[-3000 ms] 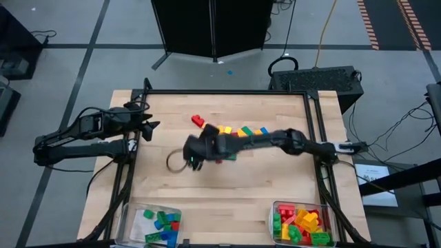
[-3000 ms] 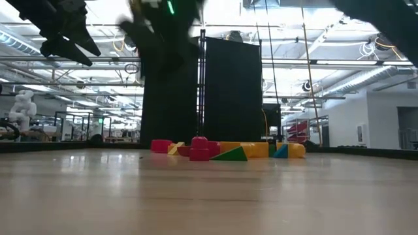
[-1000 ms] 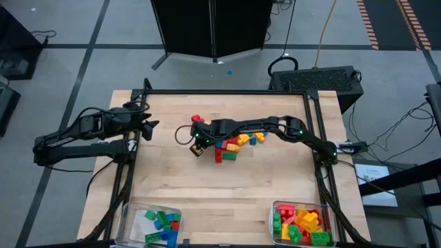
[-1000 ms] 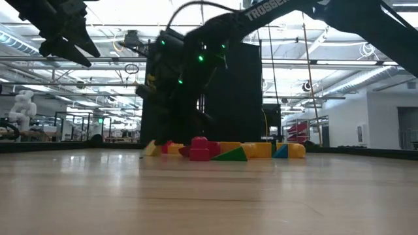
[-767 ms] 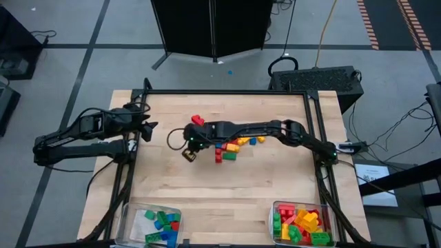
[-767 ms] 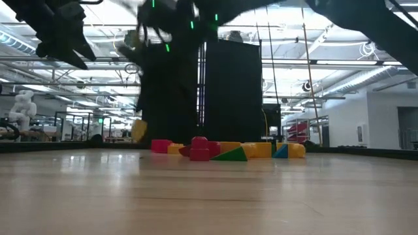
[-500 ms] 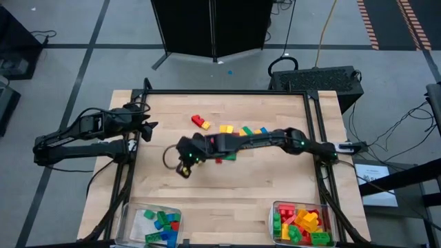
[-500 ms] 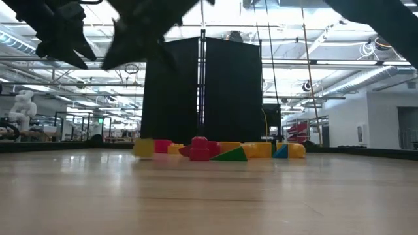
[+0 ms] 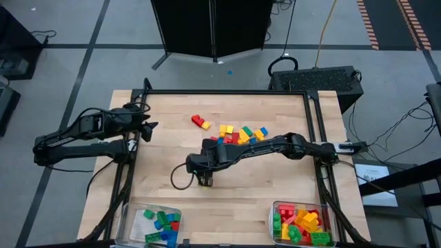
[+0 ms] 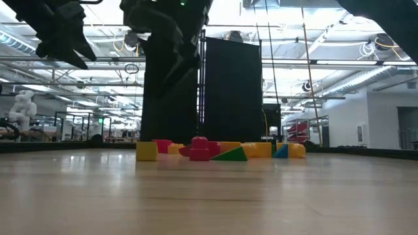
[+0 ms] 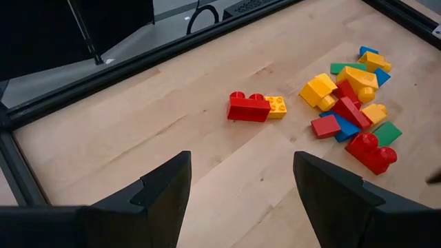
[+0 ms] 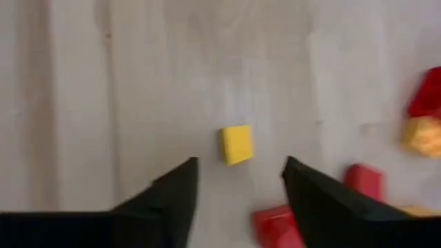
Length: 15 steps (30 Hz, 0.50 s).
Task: Sort blocks by size
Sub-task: Put the yellow triangular block into the left transparent bin
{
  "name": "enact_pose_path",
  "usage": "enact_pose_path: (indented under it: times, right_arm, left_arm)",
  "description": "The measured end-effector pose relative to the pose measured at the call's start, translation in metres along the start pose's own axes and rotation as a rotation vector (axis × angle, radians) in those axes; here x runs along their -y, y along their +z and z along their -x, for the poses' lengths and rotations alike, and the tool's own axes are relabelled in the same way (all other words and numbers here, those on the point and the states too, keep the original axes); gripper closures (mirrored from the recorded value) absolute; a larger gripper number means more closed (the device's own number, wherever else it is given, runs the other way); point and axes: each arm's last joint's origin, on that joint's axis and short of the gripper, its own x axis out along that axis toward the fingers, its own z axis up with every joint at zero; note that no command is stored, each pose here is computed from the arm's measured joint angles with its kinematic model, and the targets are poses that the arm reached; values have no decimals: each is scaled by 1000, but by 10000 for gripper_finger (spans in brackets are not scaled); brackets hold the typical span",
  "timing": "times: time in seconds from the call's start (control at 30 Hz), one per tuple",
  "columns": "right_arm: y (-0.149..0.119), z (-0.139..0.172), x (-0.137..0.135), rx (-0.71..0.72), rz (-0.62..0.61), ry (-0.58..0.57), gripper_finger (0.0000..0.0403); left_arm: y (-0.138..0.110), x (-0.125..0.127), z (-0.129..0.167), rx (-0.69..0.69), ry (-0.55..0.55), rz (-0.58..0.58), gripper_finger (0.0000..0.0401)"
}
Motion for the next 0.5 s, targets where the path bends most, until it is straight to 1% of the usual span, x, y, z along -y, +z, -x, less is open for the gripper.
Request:
enact_pose_path:
  times: [0.1, 0.13, 0.2, 0.33, 0.4, 0.5]
  right_arm:
    - [2, -4, 5, 15, 21, -33, 135]
    - [3, -7, 7, 19, 16, -32, 118]
    - [3, -16, 7, 12, 14, -24, 98]
    - [2, -33, 2, 20, 30, -18, 92]
    - [3, -36, 1, 30, 36, -14, 98]
    - [0, -50, 2, 2, 38, -22, 111]
  left_arm:
    - [0, 0, 0, -1, -1, 0, 146]
    - [0, 0, 0, 0, 0, 1, 146]
    - [0, 0, 0, -1, 0, 0, 146]
    - [0, 0, 0, -1, -1, 0, 146]
    - [0, 0, 0, -2, 2, 0, 146]
    - [-1, -1, 0, -4, 11, -1, 146]
